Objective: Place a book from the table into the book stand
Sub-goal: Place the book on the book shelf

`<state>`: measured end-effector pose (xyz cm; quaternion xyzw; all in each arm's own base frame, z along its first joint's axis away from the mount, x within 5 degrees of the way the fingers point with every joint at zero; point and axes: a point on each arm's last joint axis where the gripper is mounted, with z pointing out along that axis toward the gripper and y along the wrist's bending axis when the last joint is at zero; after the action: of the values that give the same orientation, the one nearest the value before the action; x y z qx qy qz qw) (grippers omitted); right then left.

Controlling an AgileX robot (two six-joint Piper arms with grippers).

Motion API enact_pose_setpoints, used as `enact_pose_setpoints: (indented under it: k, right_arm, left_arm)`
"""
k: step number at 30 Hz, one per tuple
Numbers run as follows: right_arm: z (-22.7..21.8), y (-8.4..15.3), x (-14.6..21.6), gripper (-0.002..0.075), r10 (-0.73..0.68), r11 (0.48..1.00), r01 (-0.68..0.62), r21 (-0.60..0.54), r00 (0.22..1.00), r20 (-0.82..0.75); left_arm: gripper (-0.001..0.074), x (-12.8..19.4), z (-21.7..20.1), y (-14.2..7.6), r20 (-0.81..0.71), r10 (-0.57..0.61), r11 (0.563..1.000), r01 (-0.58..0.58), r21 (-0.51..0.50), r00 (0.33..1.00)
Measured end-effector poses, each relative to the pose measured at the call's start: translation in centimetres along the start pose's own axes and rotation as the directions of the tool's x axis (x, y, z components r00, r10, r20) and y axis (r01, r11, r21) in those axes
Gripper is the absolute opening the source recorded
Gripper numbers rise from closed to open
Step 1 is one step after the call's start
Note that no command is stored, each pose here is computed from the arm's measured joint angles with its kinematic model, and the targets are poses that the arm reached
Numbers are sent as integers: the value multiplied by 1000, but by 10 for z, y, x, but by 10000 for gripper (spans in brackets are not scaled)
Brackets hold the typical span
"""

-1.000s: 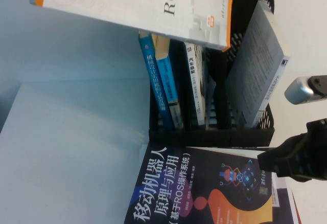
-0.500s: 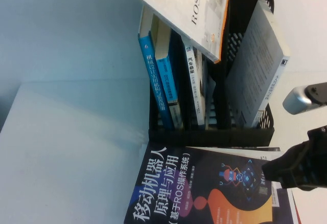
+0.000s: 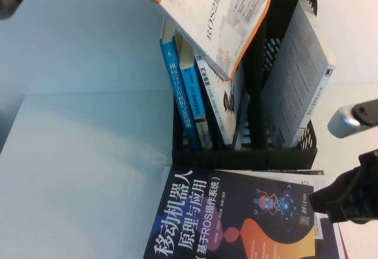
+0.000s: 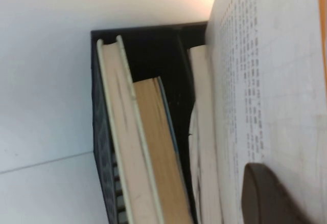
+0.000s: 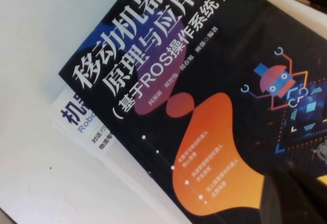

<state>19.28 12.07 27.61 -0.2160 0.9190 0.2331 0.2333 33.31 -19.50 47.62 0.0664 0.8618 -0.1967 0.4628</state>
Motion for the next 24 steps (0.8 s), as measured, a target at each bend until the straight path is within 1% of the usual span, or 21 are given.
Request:
enact_pose_setpoints:
  k: [6, 11, 15, 20, 24]
  right_arm:
    - [0, -1, -2, -4, 1, 1000, -1, 9, 1000, 22]
    - [0, -1, -2, -4, 5, 1000, -5, 10, 1000, 26]
    - [0, -1, -2, -4, 5, 1000, -5, 10, 1000, 26]
    - [0, -1, -2, -4, 4, 1000, -5, 10, 1000, 26]
    - [0, -1, -2, -4, 4, 1000, -5, 10, 1000, 26]
  left_arm:
    - [99, 7, -11, -25, 19, 63, 998, -62, -28, 998]
    - [99, 14, -20, -45, 30, 111, 994, -111, -9, 993]
    - [99, 17, -29, -57, 59, 126, 992, -126, -15, 990]
    - [99, 14, -40, -62, 96, 111, 994, -109, -24, 989]
    - [99, 15, -43, -59, 80, 81, 996, -77, -45, 994]
